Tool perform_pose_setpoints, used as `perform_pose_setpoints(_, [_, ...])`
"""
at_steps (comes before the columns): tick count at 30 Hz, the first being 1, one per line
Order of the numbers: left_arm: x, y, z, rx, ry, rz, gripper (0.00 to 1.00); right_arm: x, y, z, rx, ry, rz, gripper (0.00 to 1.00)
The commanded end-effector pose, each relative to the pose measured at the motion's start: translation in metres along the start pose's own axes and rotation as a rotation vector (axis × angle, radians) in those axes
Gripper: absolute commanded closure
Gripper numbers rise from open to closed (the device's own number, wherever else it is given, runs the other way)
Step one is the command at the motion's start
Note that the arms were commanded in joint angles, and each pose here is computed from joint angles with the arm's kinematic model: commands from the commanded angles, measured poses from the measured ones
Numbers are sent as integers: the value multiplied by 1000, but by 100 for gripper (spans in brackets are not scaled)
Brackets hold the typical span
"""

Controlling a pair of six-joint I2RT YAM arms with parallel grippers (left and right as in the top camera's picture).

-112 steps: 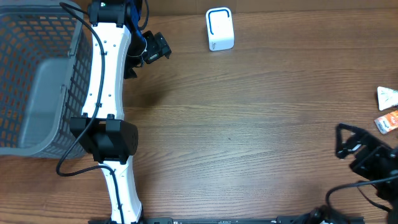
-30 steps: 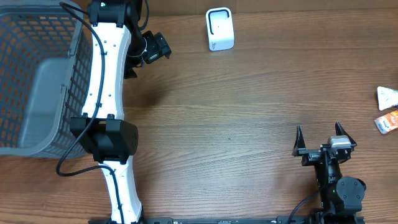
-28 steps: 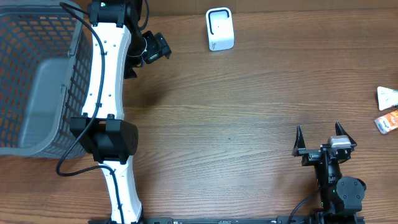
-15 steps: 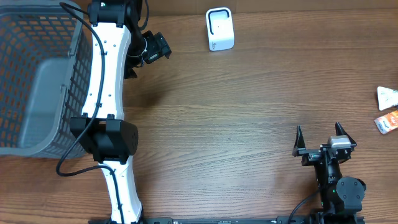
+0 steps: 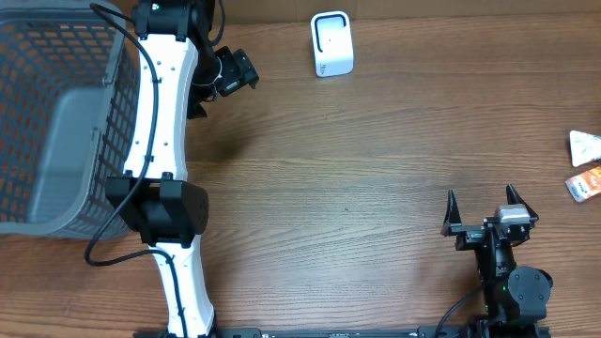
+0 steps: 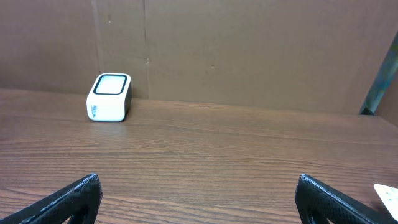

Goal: Scan the item barcode

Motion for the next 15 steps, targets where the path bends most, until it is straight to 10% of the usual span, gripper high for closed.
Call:
perform_pose_setpoints(1, [2,-3,0,-13,-14,20,0,2,0,1,-3,-3,-6,0])
perform_pose_setpoints(15, [32,65,-30,18,-266,-302,0,2,0,1,-3,-3,-6,0])
Point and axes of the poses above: each gripper's point midway between its finger pads, its own y axis back along the fingers, its own z axis along the line the jaws close on, x = y × z, the point moved 10 cm from there along y, back along the fingers, and after that the axes turned 2 degrees about -y, right-handed, at the moved point
